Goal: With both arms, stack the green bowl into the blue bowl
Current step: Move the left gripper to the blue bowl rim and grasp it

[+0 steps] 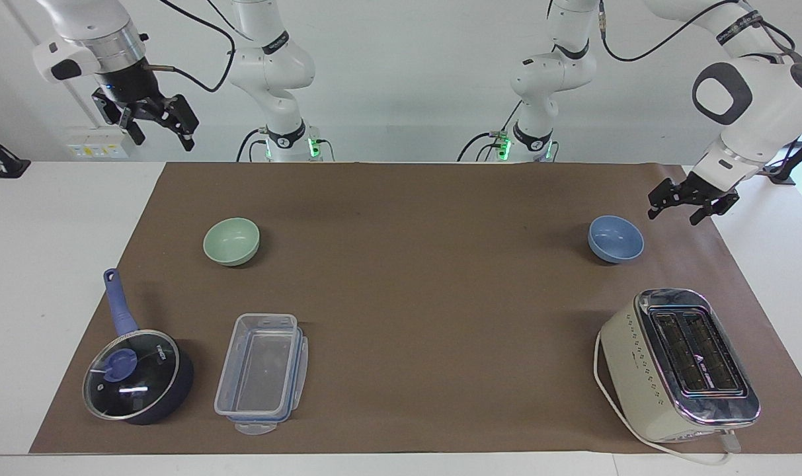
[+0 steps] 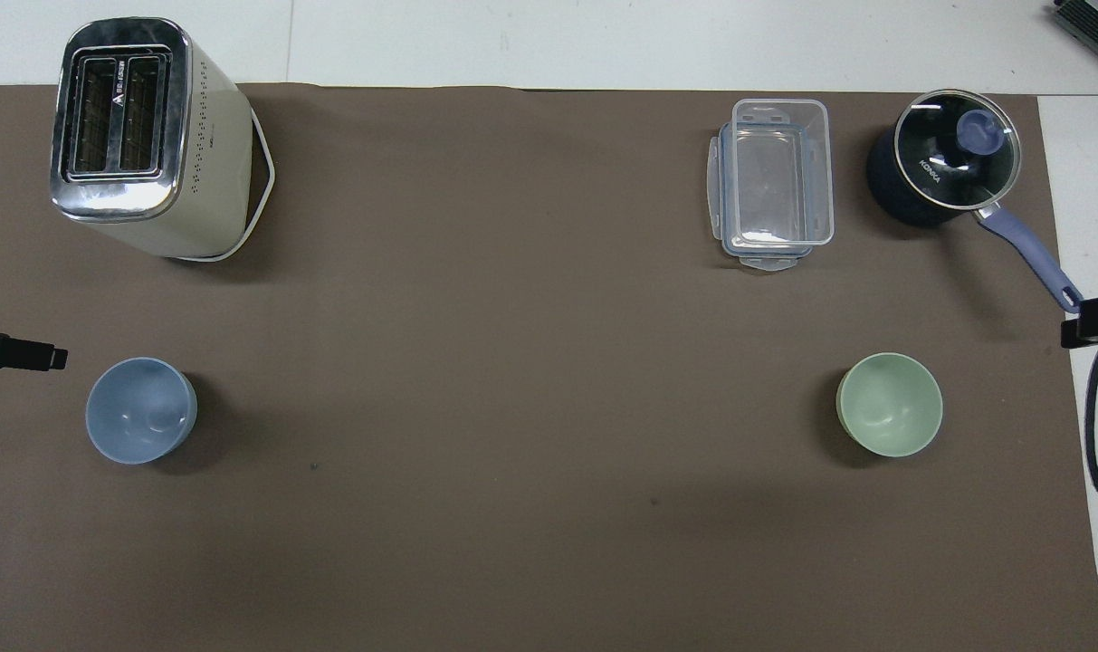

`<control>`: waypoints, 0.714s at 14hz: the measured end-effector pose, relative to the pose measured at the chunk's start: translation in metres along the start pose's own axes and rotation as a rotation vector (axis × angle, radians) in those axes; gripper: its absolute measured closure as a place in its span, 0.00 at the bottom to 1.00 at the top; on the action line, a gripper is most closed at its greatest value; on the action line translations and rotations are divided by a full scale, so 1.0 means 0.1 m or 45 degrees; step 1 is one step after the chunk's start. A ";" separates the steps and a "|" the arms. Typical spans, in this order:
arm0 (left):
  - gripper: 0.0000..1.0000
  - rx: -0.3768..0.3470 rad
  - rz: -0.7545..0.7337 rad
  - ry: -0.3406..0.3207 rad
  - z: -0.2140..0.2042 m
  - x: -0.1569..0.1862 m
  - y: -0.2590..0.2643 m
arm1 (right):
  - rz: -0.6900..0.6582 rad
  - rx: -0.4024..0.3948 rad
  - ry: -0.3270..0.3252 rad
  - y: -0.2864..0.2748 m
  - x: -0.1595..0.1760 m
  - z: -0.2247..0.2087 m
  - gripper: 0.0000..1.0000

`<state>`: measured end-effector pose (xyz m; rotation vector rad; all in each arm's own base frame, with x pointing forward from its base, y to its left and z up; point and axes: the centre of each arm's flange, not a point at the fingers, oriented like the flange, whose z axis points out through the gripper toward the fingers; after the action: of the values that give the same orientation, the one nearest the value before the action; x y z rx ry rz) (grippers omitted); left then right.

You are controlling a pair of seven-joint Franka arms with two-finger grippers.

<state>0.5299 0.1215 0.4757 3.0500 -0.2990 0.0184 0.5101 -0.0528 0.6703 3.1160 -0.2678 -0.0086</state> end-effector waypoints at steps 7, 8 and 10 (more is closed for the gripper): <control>0.02 -0.083 0.008 0.005 0.51 -0.10 -0.24 | 0.000 0.000 0.000 0.00 0.00 0.00 0.00; 0.02 -0.094 0.008 -0.004 0.61 -0.12 -0.30 | 0.000 0.000 0.000 0.00 0.00 0.00 0.00; 0.06 -0.107 0.003 -0.022 0.78 -0.13 -0.35 | 0.000 0.000 0.000 0.00 0.00 0.00 0.00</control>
<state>0.5248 0.1522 0.3947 2.9679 -0.2971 -0.0200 0.5101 -0.0528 0.6703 3.1160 -0.2678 -0.0087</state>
